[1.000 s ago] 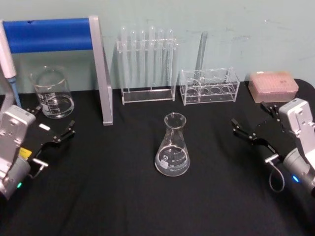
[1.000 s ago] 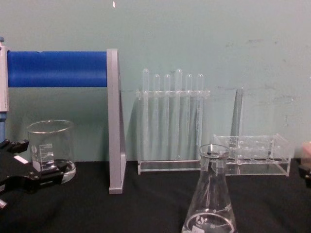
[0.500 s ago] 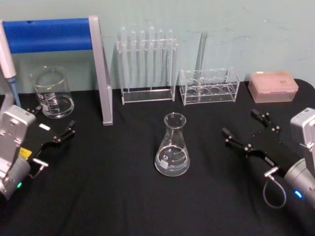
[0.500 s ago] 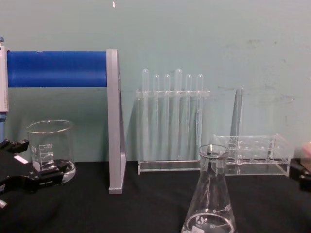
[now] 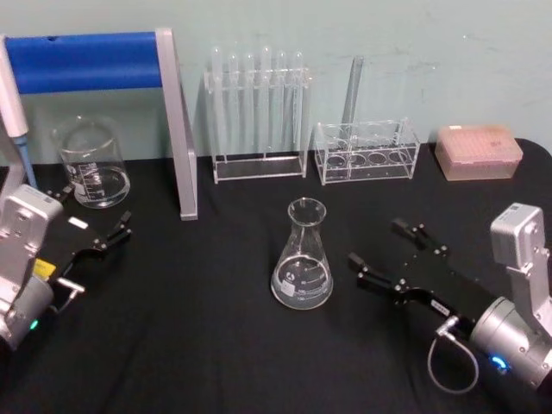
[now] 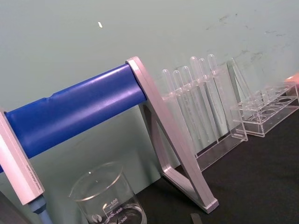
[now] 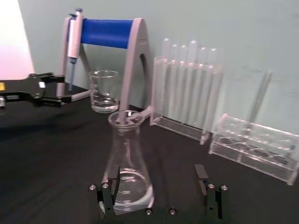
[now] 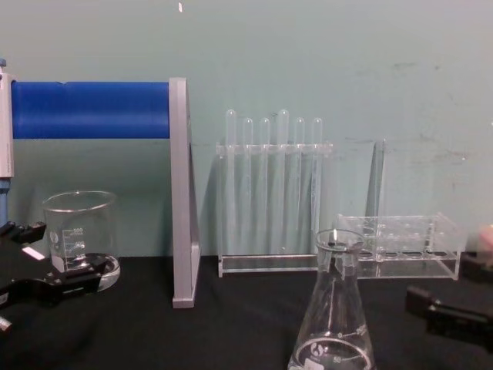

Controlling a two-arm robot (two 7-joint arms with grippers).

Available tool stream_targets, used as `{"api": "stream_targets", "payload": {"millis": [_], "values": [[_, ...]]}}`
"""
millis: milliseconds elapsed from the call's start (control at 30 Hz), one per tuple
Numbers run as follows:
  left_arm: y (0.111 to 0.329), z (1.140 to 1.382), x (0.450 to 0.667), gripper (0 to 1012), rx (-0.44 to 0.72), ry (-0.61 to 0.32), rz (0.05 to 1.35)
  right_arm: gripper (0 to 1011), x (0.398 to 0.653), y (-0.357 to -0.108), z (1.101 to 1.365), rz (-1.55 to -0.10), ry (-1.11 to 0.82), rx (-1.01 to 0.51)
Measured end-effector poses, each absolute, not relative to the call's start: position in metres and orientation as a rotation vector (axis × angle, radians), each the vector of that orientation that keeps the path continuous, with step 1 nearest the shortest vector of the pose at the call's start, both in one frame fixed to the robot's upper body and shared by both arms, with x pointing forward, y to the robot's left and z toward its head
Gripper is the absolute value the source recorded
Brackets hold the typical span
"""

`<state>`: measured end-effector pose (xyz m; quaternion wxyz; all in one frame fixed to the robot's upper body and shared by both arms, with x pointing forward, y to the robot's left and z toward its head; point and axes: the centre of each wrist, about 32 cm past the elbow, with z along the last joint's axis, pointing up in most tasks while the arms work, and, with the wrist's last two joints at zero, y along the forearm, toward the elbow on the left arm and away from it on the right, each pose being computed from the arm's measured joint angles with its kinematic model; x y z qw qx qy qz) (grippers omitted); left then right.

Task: Grasp the erlenmeyer flask with one hand, shake it three times, then place it back.

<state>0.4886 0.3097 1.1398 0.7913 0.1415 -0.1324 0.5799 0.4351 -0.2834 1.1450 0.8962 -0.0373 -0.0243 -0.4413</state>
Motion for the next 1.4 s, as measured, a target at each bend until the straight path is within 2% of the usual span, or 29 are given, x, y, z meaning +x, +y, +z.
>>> {"api": "stream_targets", "payload": {"millis": [700, 1400], "values": [[0.310, 1.140, 0.489, 1001, 0.305, -0.285, 1.248, 1000, 0.463, -0.258, 1.144, -0.780, -0.051, -0.063], [0.310, 1.140, 0.489, 1001, 0.305, -0.285, 1.248, 1000, 0.496, -0.241, 1.143, -0.766, -0.044, -0.058]]}}
